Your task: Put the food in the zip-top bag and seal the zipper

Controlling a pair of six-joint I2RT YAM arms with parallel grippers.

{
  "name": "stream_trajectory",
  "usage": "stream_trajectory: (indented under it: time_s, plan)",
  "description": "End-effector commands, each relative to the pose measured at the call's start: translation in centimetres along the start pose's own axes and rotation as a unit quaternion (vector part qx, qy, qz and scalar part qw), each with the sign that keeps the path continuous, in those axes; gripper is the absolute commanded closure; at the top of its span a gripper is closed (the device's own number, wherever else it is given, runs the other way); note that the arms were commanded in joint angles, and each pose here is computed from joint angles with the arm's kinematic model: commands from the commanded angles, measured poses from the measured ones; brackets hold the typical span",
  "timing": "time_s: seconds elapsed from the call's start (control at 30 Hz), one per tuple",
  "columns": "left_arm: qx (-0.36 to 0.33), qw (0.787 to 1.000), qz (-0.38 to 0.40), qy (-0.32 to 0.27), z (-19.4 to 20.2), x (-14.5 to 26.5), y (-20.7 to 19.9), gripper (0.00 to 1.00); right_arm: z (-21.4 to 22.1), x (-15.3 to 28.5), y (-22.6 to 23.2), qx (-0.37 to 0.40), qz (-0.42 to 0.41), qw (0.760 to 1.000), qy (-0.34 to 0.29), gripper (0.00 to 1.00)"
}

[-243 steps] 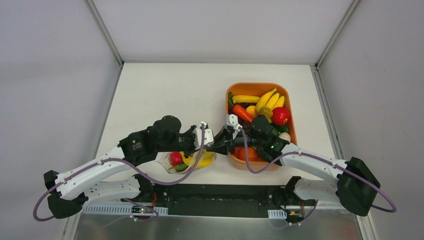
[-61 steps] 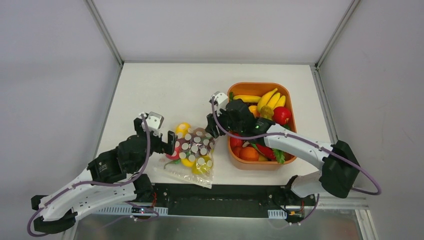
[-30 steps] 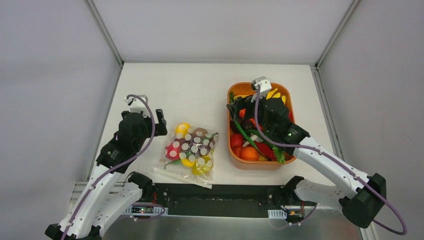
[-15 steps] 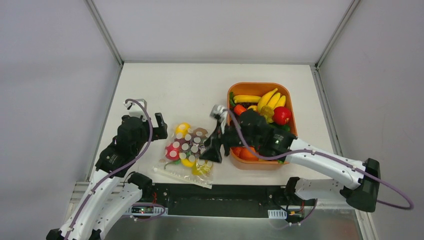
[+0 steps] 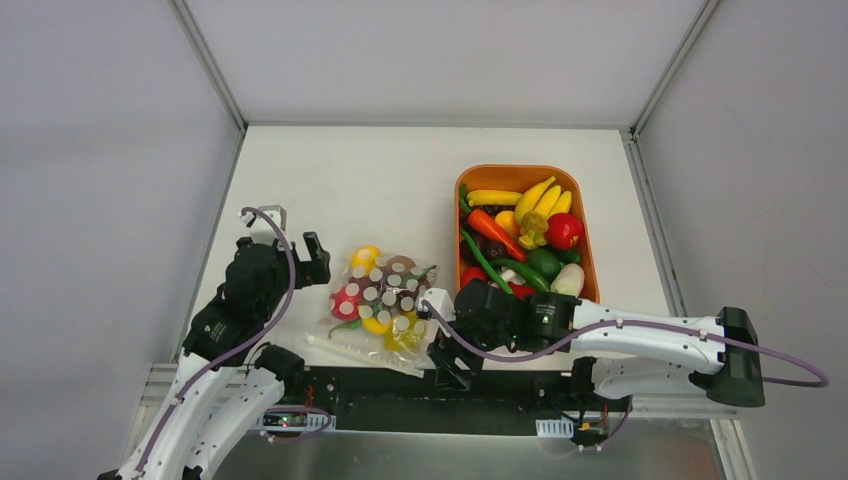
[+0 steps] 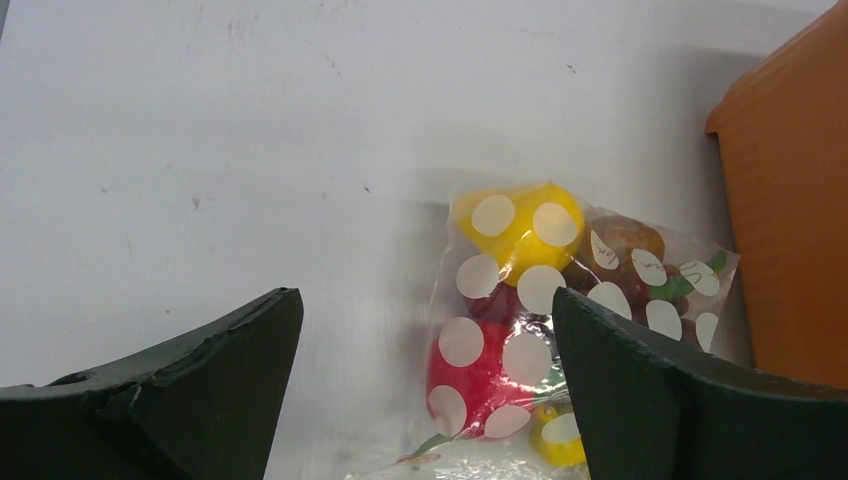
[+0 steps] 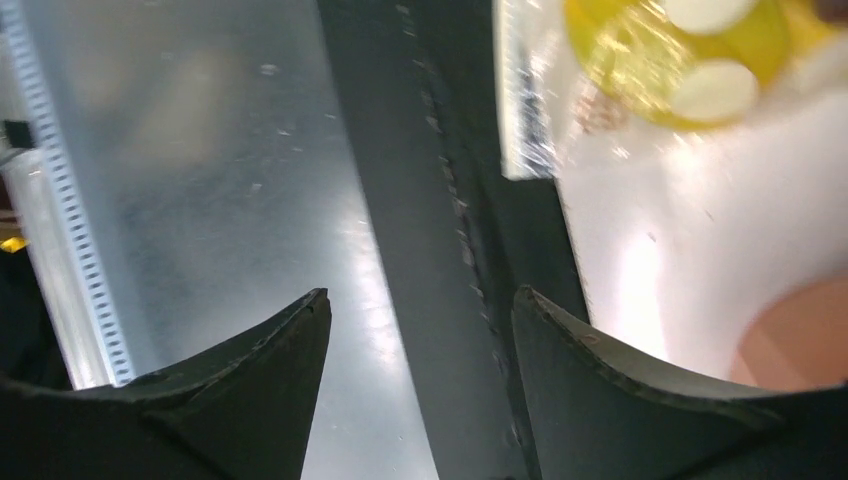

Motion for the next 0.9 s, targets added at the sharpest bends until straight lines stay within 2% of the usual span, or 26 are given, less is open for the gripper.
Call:
stream_trajectory:
  time_s: [0.0,0.2,0.4,0.6,0.7,0.8,0.87]
  plan:
    - [0.006,1.000,-0.012,0.010,0.6,-0.3,0.3,0.01,2.6,1.7,-3.0,-0.045,0.130,0.990,0.042,0.31]
    - [0.003,1.000,-0.016,0.016,0.7,-0.6,0.3,0.01,3.0,2.8,-5.6,-0.049,0.224,0.973,0.031,0.28]
    - [0.004,1.000,-0.019,0.014,0.6,-0.5,0.4,0.01,2.1,5.1,-10.7,-0.096,0.346,0.933,-0.012,0.25]
    - [0.007,1.000,-0.018,0.012,0.8,-0.5,0.4,0.01,0.7,7.7,-14.2,-0.139,0.407,0.899,-0.080,0.25]
    - [0.008,1.000,-0.018,0.013,0.9,-0.6,0.4,0.01,-0.7,8.4,-13.9,-0.141,0.394,0.900,-0.126,0.24]
    - [0.012,1.000,-0.020,0.010,0.9,-0.8,0.4,0.01,-3.2,8.1,-11.6,-0.116,0.307,0.925,-0.193,0.24]
    - [0.016,1.000,-0.026,0.007,0.8,-1.1,0.4,0.01,-4.8,8.3,-10.3,-0.094,0.258,0.931,-0.242,0.23]
Point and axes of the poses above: each gripper's point midway between its finger pads, its own x axis back along the fingers, its own y axis along the line the jaws close on, z = x × y, the point moved 4 cm from there along x, back along the fingers, and after that the axes turned 1 degree about x, right-handed, at the moved point
